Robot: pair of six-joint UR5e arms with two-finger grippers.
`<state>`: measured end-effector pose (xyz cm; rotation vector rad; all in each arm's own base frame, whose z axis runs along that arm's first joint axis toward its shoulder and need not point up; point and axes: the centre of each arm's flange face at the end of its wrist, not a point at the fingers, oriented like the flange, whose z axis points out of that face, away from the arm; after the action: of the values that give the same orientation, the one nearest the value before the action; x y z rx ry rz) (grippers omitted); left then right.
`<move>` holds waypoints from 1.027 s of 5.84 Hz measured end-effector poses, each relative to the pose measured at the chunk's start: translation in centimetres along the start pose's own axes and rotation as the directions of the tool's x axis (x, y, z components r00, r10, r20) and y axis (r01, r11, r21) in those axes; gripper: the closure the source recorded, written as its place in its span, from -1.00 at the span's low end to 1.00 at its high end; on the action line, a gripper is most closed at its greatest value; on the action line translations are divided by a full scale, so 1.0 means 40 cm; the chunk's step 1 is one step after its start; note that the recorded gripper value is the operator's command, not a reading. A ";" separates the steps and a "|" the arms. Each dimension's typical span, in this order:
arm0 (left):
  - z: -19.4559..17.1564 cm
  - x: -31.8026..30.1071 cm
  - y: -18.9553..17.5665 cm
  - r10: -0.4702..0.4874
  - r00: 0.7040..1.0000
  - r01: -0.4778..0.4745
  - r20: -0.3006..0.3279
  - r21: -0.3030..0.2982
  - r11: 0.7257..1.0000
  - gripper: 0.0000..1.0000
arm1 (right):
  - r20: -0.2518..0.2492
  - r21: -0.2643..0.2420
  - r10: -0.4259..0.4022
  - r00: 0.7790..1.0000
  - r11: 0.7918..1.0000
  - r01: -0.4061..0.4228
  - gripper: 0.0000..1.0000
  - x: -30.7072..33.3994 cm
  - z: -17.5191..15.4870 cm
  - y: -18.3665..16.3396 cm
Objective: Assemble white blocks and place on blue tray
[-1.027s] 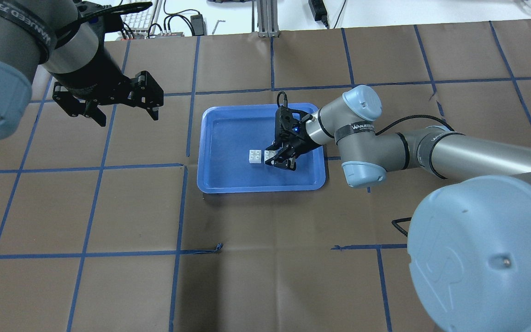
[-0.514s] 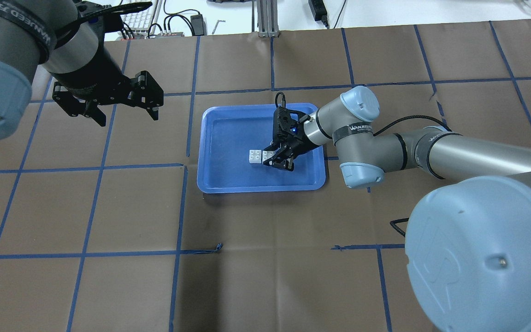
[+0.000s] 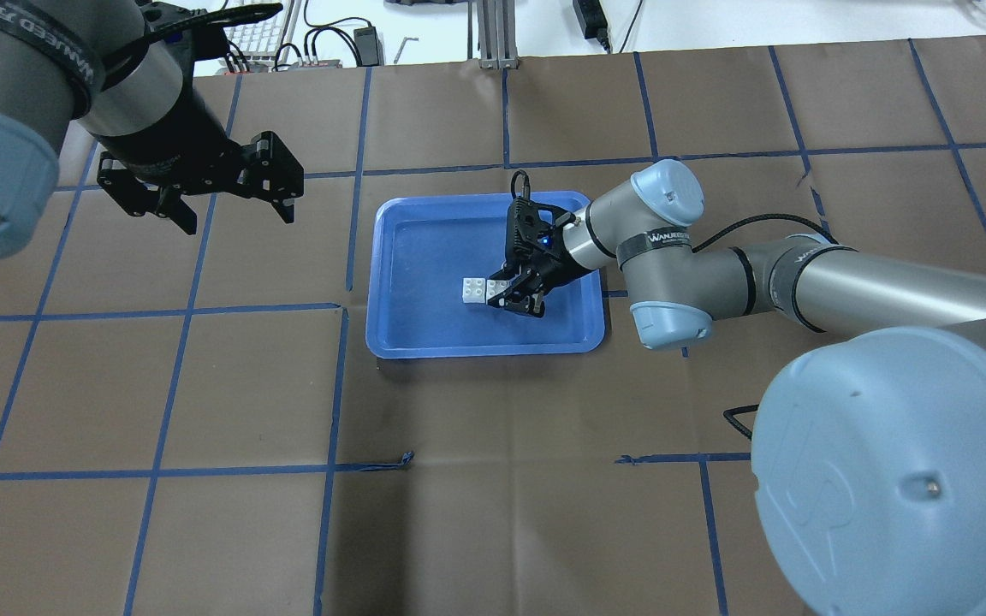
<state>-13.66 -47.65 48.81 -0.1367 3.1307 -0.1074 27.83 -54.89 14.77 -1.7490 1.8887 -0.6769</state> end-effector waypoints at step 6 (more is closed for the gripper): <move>-0.001 0.000 0.000 0.000 1.000 0.000 0.000 0.001 1.000 -0.98 | -0.002 0.000 -0.025 1.000 1.000 0.025 0.49 0.000 0.002 -0.005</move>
<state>-13.67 -47.65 48.84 -0.1367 3.1307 -0.1083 28.03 -54.92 14.85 -1.7747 1.8712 -0.6883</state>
